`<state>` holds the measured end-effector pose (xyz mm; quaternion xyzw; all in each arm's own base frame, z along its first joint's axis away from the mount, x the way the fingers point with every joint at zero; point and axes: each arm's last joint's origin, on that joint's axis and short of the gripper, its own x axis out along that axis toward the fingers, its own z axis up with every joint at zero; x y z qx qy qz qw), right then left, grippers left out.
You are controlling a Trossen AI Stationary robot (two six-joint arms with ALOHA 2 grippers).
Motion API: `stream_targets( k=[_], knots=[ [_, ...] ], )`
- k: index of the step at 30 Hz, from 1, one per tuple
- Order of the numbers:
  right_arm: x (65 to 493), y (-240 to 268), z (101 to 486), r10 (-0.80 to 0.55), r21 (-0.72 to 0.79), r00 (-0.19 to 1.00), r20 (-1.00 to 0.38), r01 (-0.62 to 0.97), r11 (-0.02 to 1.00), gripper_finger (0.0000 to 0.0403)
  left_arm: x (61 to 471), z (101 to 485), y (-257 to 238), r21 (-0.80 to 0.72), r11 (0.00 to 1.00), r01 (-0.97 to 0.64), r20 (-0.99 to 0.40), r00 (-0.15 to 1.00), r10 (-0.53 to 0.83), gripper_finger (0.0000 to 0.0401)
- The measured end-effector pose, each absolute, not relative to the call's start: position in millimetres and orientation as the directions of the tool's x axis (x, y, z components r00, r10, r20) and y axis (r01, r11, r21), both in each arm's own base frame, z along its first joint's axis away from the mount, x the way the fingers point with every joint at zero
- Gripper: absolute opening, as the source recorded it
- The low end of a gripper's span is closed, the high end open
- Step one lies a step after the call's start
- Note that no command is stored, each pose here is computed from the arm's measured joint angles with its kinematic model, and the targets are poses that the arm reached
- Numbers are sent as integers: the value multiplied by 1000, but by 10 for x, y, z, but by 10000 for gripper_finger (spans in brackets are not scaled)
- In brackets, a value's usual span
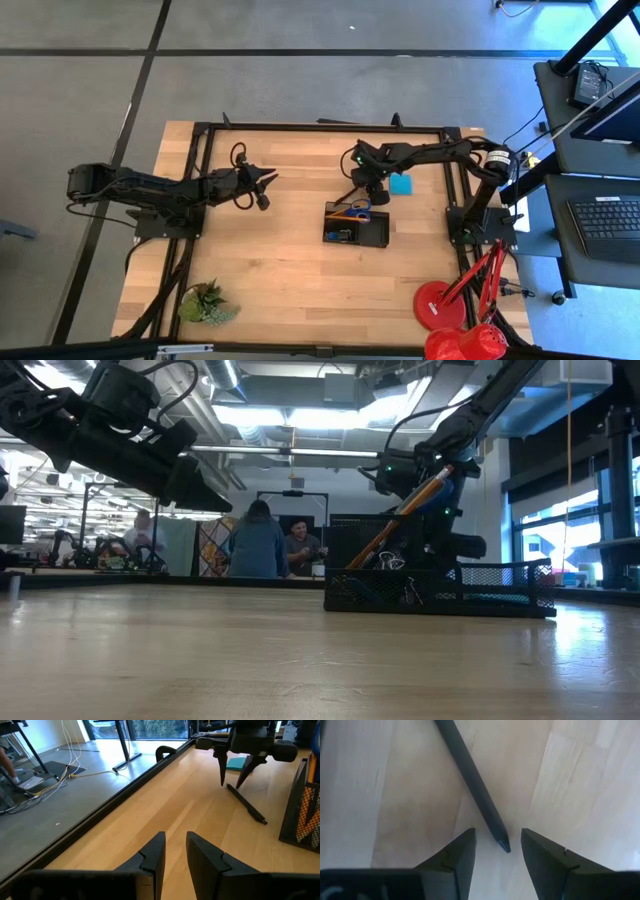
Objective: Pick and place office supplies into organizer
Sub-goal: Put the black pen into the black desk organizer
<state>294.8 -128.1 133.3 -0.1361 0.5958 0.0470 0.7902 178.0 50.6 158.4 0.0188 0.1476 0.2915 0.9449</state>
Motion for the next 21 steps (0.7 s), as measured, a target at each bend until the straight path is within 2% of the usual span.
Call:
stream_targets(
  k=[10, 21],
  knots=[
    [2985, -1268, 1316, -32, -120, 333, -942, -248, 961, 163, 1780, 1583, 506, 122, 829, -546, -268, 786, 557, 72],
    [2994, -1267, 1167, 8, -57, 282, -959, -222, 973, 160, 1780, 1584, 507, 121, 829, -546, -268, 786, 557, 72]
  ],
)
